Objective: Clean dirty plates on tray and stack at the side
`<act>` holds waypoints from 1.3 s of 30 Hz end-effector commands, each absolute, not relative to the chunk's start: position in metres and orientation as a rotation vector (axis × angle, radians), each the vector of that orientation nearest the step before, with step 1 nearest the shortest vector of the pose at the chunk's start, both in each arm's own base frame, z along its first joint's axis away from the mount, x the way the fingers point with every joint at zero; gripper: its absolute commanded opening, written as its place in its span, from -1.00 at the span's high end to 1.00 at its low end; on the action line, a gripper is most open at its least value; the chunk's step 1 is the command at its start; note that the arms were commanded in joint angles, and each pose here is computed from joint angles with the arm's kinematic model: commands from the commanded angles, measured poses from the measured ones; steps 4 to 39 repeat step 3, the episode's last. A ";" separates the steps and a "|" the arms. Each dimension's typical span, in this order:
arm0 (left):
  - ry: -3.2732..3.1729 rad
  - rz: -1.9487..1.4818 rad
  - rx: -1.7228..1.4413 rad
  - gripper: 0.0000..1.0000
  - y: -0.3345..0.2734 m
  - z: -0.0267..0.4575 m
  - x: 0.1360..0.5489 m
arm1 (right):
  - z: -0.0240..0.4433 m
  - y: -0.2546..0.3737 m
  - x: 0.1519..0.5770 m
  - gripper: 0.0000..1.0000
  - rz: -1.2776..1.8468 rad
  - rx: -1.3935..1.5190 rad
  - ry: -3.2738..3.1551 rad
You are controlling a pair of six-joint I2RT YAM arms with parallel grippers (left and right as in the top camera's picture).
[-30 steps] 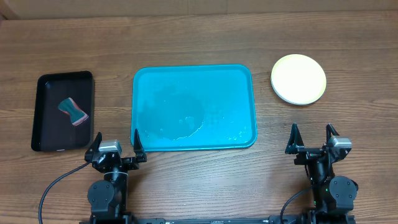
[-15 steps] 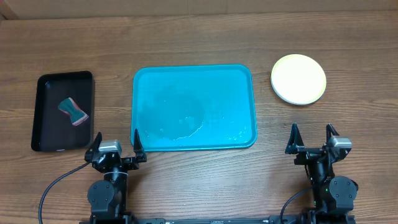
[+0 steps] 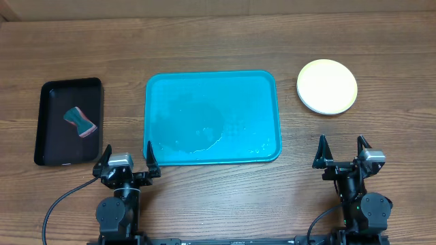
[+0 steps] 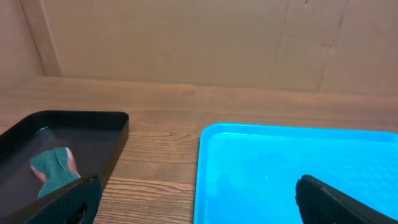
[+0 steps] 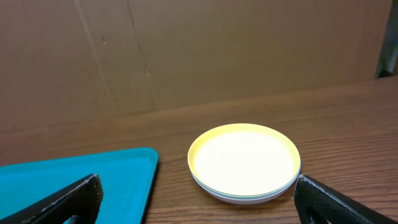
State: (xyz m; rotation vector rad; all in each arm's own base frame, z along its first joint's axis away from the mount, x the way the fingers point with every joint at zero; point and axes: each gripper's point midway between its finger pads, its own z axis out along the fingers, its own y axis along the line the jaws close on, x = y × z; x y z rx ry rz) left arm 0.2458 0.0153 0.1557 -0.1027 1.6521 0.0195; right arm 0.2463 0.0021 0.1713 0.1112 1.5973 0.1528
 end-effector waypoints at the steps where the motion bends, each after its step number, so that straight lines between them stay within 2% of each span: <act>1: 1.641 0.007 -0.113 -1.00 0.015 0.157 0.246 | 0.170 0.001 0.246 -1.00 0.142 0.110 1.590; 39: 1.641 0.007 -0.113 -1.00 0.015 0.157 0.246 | 0.170 0.001 0.246 -1.00 0.142 0.110 1.590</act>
